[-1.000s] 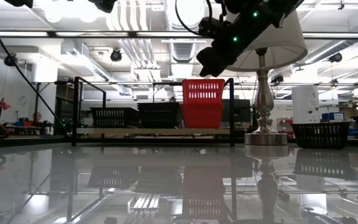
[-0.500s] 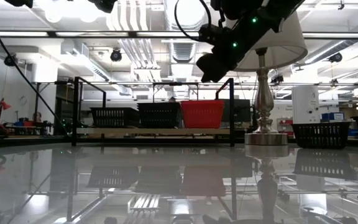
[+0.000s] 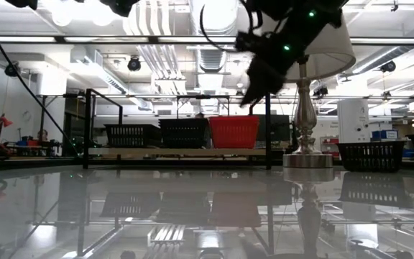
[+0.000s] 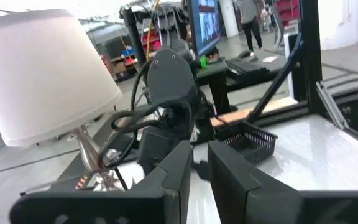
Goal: Stack baskets on shelf by color
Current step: Stack the red bin on the red bin on the shelf
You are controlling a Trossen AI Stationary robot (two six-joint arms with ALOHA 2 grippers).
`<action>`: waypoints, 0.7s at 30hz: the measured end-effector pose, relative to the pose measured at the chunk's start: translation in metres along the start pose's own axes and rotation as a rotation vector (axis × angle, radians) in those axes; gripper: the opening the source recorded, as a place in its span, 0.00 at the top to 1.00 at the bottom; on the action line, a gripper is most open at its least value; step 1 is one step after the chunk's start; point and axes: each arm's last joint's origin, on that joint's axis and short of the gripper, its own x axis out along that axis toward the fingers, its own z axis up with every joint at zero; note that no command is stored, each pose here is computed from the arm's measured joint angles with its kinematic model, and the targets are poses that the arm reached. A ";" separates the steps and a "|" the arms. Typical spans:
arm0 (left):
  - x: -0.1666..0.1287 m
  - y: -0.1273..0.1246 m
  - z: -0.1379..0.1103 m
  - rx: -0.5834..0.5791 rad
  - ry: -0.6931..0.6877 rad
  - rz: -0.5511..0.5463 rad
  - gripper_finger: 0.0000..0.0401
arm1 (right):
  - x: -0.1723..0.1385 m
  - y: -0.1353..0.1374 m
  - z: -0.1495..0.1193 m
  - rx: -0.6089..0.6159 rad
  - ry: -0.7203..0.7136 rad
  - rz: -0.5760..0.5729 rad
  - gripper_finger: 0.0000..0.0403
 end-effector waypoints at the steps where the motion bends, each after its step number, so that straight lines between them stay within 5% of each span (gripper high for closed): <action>1: 0.000 0.000 -0.001 0.002 0.012 -0.004 0.90 | -0.001 0.000 -0.004 0.009 0.051 0.005 0.98; 6: 0.004 -0.003 -0.009 0.013 0.077 -0.023 0.90 | -0.009 0.006 -0.022 0.023 0.208 0.013 0.98; 21: 0.084 0.011 -0.058 0.043 0.383 0.044 1.00 | -0.089 0.045 -0.035 -0.009 0.012 0.167 0.98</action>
